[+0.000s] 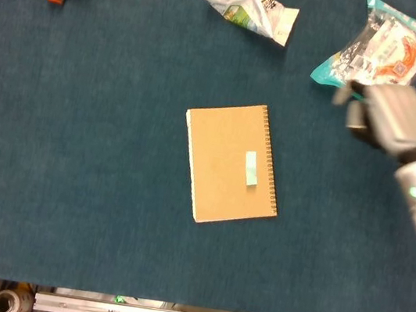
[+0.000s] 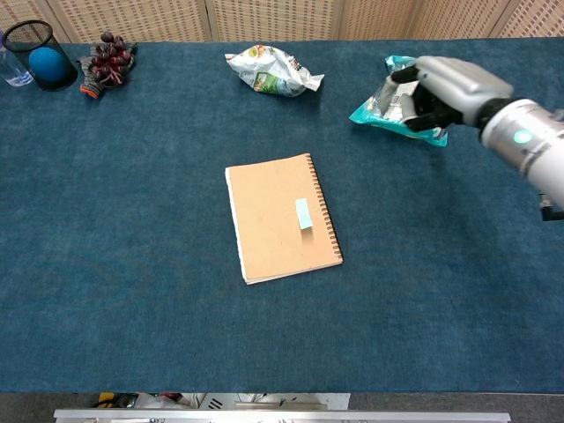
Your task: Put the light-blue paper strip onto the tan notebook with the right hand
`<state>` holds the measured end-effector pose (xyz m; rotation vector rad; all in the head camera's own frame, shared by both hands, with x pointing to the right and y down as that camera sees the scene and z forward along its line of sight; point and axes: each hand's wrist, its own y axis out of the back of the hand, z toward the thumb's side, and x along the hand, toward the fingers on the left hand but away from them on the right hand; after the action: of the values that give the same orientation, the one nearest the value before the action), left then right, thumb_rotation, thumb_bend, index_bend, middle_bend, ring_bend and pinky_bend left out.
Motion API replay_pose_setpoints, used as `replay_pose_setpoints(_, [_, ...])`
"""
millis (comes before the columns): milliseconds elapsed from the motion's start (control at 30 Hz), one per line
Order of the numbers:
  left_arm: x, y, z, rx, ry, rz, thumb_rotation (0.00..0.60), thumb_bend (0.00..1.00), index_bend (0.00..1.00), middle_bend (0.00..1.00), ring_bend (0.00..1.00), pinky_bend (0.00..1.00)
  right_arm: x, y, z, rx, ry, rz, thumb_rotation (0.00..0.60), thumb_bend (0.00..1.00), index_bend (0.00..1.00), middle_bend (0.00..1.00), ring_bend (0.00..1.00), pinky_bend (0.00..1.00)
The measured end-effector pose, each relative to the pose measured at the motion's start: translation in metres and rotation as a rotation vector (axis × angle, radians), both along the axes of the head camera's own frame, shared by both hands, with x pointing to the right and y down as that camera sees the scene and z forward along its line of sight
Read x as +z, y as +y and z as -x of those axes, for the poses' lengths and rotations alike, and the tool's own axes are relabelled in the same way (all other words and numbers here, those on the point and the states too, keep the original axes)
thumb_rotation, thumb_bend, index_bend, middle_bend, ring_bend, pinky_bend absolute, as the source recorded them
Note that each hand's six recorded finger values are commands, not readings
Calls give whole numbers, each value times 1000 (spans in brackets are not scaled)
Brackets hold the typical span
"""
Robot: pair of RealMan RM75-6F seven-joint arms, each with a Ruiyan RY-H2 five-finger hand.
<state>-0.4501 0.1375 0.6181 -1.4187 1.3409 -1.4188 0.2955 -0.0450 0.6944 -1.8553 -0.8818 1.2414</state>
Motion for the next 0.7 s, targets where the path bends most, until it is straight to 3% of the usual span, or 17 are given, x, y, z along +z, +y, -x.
replay_pose_setpoints(200, [2,-6,-6,24,-3,7,600,324,15,0,0,0,-34,17,-65,82,78,-123,600,283,422,522,508,780])
replay_pose_setpoints(500, [2,-13,-17,59,-10,8,600,323,15,0,0,0,-74,66,-153,240,225,-233,600,284,419,517,503,772])
replay_pose_setpoints(700, [3,-14,-23,70,-5,8,600,323,15,0,0,0,-91,96,-173,292,247,-267,600,282,419,517,503,772])
